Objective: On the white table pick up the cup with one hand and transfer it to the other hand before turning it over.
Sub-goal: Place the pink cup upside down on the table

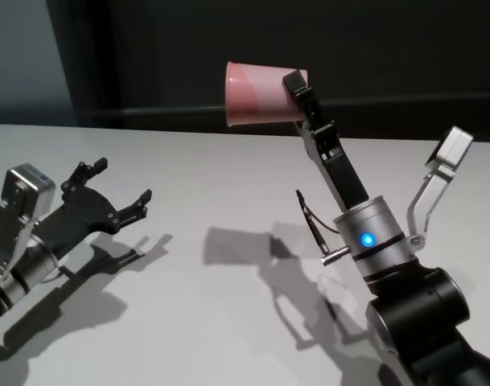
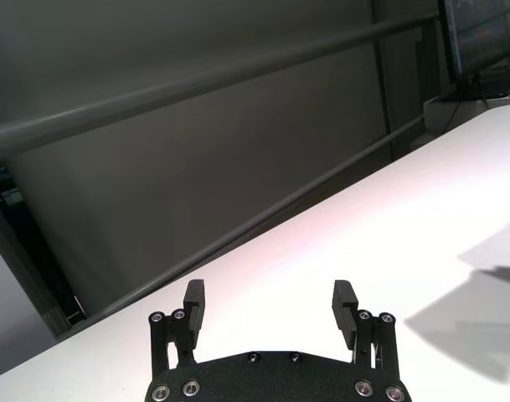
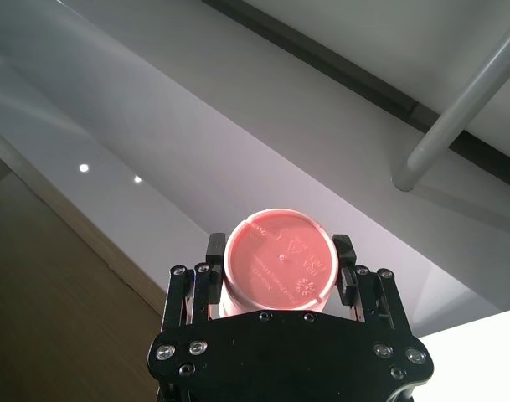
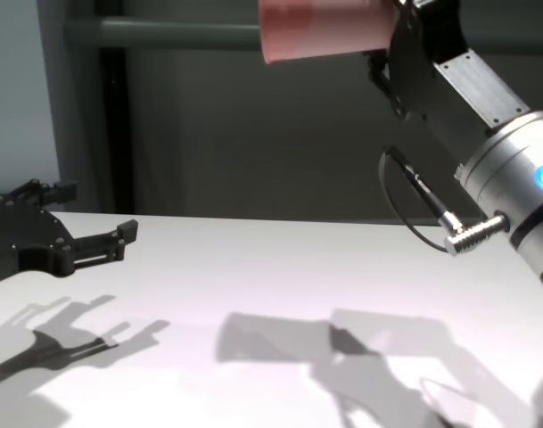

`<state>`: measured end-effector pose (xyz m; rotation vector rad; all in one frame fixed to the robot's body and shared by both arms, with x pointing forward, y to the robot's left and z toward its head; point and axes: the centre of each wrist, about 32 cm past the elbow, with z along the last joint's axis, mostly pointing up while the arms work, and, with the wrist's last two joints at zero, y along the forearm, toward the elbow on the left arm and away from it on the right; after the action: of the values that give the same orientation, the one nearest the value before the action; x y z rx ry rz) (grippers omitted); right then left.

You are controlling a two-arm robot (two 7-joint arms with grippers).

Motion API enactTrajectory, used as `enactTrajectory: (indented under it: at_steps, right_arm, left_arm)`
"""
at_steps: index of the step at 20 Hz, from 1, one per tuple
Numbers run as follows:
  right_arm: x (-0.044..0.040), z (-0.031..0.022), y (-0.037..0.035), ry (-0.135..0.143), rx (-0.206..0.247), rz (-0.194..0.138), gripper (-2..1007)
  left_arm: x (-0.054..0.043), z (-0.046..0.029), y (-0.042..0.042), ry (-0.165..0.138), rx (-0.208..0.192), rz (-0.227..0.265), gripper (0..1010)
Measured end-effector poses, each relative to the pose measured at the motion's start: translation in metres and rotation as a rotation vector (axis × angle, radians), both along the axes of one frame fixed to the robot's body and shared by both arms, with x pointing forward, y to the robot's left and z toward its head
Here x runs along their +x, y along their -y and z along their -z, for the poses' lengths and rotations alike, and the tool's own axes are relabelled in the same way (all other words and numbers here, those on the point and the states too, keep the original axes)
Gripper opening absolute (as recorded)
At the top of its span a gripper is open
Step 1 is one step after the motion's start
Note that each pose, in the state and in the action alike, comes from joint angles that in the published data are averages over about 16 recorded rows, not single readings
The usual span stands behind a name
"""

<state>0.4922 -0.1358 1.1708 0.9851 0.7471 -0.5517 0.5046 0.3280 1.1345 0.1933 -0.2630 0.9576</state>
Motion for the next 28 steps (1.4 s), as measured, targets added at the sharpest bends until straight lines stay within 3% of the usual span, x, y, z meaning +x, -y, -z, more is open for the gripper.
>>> enactTrajectory:
  at_steps: [10, 22, 28]
  right_arm:
    - [0.0, 0.0, 0.0, 0.0, 0.0, 0.0, 743]
    - [-0.0003, 0.0006, 0.0005, -0.003, -0.002, 0.002, 743]
    - [-0.0032, 0.0042, 0.0054, -0.022, -0.016, 0.027, 743]
  left_arm:
    - [-0.0032, 0.0072, -0.0005, -0.021, 0.0, 0.009, 1001]
    - [-0.0029, 0.0078, -0.001, -0.021, 0.003, 0.017, 1001]
    - [-0.0028, 0.0075, -0.0008, -0.019, 0.004, 0.016, 1001]
